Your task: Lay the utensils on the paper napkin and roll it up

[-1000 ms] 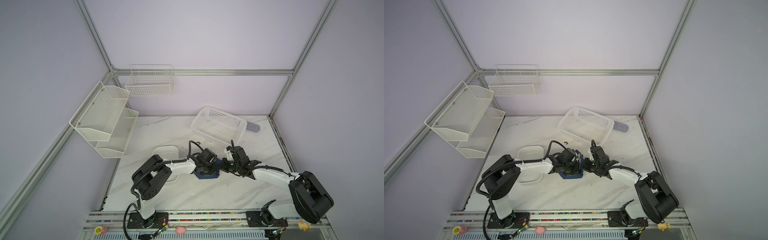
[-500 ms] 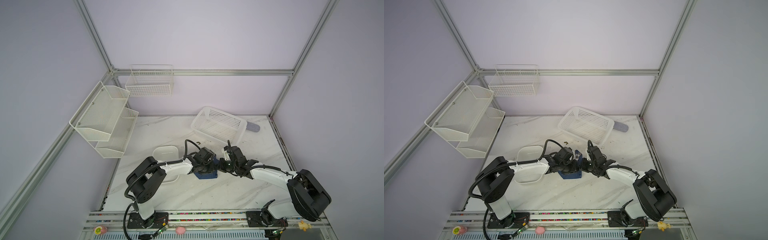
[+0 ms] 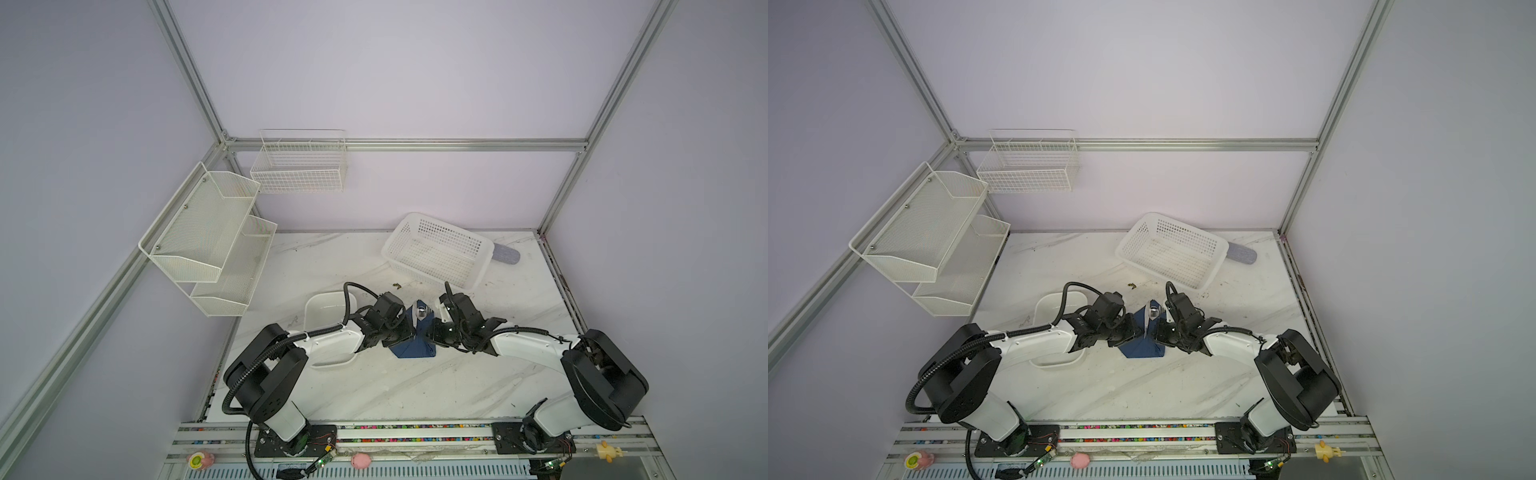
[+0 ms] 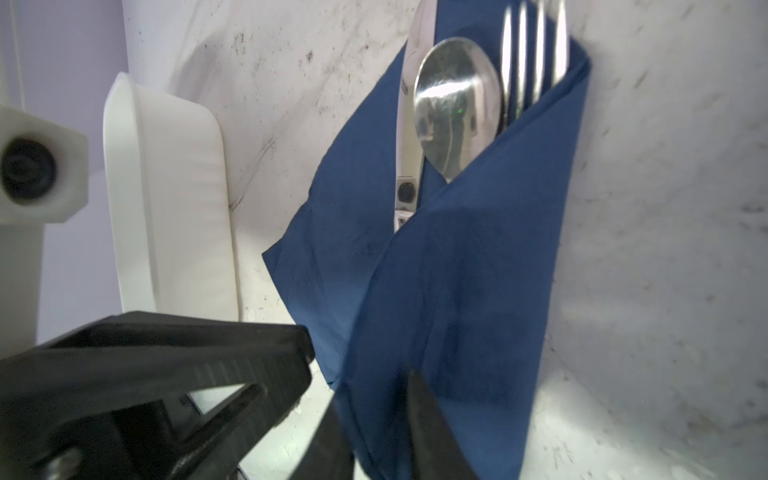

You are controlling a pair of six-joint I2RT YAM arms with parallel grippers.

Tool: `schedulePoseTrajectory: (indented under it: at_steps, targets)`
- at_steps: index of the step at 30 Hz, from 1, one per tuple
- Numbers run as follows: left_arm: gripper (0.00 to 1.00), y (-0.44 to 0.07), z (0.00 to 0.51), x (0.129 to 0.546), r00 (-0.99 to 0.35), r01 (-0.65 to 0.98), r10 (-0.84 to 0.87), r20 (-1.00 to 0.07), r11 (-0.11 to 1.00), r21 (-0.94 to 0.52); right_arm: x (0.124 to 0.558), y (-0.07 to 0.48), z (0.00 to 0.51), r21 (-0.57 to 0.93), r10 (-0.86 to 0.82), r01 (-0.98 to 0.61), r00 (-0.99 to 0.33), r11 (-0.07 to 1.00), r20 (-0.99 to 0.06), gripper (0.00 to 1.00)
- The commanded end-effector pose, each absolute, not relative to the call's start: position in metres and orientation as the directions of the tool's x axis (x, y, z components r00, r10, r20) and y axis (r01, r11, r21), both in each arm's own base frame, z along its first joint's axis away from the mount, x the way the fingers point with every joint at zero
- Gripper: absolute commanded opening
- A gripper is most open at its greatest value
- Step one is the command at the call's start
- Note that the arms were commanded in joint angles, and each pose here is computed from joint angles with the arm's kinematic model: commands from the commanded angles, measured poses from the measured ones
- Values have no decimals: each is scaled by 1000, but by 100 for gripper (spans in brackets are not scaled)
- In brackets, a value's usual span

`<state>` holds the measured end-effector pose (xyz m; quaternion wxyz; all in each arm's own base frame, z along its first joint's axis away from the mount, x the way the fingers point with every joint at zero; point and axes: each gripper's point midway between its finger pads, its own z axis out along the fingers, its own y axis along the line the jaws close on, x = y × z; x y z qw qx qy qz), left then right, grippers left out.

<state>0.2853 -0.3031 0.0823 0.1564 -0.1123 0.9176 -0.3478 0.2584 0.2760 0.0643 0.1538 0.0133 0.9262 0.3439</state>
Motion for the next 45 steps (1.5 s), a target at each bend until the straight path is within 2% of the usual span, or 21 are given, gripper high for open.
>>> schedulePoseTrajectory:
  at_steps: [1,7,12,20,23,31,36,41,45]
  targets:
    - [28,-298,94,291,-910,-107,-365,-198,667,-738,259,284,69,641,108,-113,-950,759,-294,33]
    - [40,-307,93,297,-924,-108,-354,-144,603,-790,256,284,66,644,95,-122,-952,756,-291,37]
    - [47,-309,89,299,-925,-117,-356,-133,601,-791,253,284,66,646,86,-131,-952,752,-294,38]
    - [48,-318,78,304,-940,-128,-327,-99,604,-786,252,286,67,655,78,-143,-952,742,-296,38]
    - [45,-320,70,305,-948,-133,-307,-87,629,-766,251,285,67,654,75,-144,-952,743,-296,38]
    - [26,-318,71,307,-945,-124,-309,-107,642,-756,249,281,67,644,71,-147,-951,751,-301,38]
    - [9,-315,71,304,-950,-97,-285,-129,659,-746,248,273,78,633,97,-140,-940,762,-326,38]
    - [4,-309,68,300,-952,-79,-267,-148,685,-724,256,247,88,617,223,-38,-913,786,-341,37]
    - [2,-308,70,299,-952,-53,-253,-171,688,-724,258,225,75,613,313,71,-902,787,-297,34]
